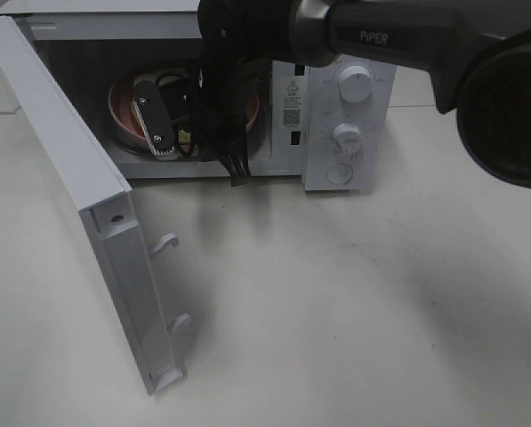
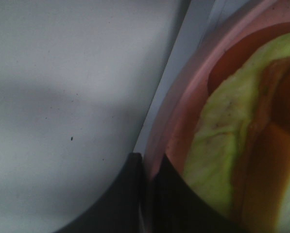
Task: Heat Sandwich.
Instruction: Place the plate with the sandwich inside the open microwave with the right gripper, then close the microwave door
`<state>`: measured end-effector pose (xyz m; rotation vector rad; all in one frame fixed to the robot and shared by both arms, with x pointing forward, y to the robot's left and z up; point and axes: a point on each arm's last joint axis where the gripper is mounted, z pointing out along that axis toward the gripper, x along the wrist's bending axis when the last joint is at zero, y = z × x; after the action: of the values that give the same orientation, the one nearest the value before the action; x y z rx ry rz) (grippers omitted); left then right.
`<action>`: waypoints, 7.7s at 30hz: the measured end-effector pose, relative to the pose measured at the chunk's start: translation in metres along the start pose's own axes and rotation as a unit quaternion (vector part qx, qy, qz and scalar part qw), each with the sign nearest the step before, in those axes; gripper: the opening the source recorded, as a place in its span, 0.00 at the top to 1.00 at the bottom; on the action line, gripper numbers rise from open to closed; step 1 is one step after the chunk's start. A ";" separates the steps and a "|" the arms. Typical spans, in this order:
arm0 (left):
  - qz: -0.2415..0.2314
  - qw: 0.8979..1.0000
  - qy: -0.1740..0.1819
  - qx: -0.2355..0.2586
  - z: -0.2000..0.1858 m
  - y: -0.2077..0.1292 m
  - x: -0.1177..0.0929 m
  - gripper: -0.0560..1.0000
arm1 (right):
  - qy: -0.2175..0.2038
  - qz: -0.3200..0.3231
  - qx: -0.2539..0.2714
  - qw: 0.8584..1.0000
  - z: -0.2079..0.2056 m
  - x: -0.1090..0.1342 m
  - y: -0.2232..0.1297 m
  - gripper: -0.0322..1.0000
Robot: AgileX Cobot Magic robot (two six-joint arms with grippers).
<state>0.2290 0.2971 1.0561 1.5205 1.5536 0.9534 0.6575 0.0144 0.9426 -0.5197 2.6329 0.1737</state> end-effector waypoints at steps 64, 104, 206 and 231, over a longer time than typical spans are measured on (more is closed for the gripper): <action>0.000 1.000 0.000 0.000 0.000 0.000 0.000 0.04 | -0.013 0.075 -0.009 0.997 -0.075 0.075 -0.025 0.30; 0.000 1.000 0.000 0.000 0.000 0.000 0.000 0.04 | -0.042 0.371 -0.031 0.927 -0.192 0.209 -0.069 0.22; 0.000 1.000 0.000 0.000 0.000 0.000 0.000 0.04 | -0.308 0.766 -0.102 0.555 -0.333 0.411 -0.126 0.23; 0.000 1.000 0.000 0.000 0.000 0.000 0.000 0.04 | -0.308 0.766 -0.102 0.555 -0.333 0.411 -0.126 0.23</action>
<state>0.2290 0.2971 1.0561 1.5205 1.5536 0.9534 0.2315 -0.3062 1.0489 1.6114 1.5490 0.9362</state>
